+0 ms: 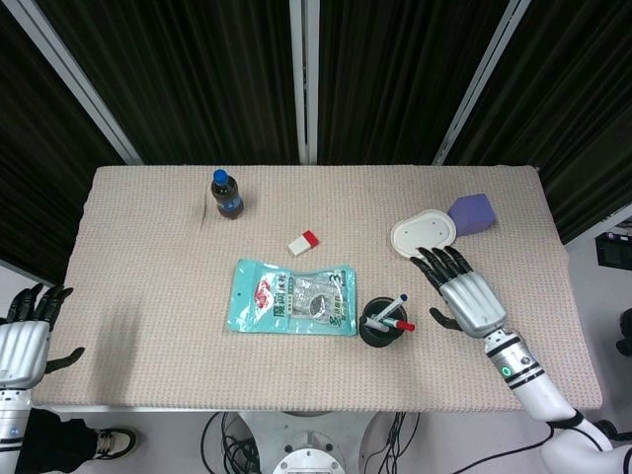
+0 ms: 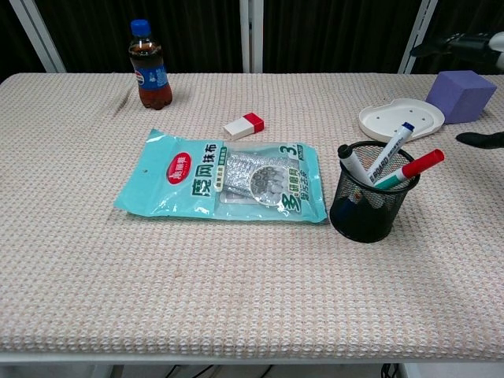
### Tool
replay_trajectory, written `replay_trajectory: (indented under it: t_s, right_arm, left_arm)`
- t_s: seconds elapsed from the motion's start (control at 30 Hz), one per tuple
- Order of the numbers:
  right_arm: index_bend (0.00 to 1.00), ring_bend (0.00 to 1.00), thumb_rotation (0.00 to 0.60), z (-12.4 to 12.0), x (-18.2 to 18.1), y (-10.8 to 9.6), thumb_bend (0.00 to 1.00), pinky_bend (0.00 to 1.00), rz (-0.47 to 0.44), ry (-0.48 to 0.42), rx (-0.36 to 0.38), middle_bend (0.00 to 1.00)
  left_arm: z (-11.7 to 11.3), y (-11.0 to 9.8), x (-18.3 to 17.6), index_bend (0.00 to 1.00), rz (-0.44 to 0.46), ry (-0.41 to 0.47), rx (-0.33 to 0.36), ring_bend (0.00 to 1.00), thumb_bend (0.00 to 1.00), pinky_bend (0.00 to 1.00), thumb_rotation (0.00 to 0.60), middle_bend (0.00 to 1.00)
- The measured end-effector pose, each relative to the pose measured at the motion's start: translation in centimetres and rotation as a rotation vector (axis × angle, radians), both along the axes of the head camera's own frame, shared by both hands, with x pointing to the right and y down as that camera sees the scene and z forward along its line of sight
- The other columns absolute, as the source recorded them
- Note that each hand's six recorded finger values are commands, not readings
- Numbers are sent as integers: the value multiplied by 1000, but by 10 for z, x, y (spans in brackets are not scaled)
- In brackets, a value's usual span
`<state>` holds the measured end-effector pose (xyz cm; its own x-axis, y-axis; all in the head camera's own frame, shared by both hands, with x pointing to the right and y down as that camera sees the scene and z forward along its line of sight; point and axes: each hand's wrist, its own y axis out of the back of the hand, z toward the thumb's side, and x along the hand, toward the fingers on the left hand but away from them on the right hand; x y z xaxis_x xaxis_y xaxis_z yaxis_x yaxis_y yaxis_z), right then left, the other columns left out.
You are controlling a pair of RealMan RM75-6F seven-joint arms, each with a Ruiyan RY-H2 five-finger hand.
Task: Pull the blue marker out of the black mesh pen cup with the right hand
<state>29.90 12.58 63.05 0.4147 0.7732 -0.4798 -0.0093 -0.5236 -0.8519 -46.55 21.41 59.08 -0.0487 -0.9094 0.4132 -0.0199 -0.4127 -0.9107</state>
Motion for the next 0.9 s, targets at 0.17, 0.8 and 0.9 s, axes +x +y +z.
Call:
replay_trajectory:
  t_s: [0.17,0.8,0.9]
  right_arm:
    - [218,0,600,17,-18,-2,215,0,-15,-15,-33,0]
    - [394,0,600,24,-30,-5,244,0,-33,-73,-18,16]
    - [407,0,600,24,-29,-5,250,0,-32,-74,-15,17]
  left_arm:
    - [1,0,-1,145,1,-3,-6,0,127,70,600,111]
    - [3,-1,3,145,26,-14,-30,0,127,71,600,110]
    - [2,-2,2,145,21,-15,-28,0,127,71,600,110]
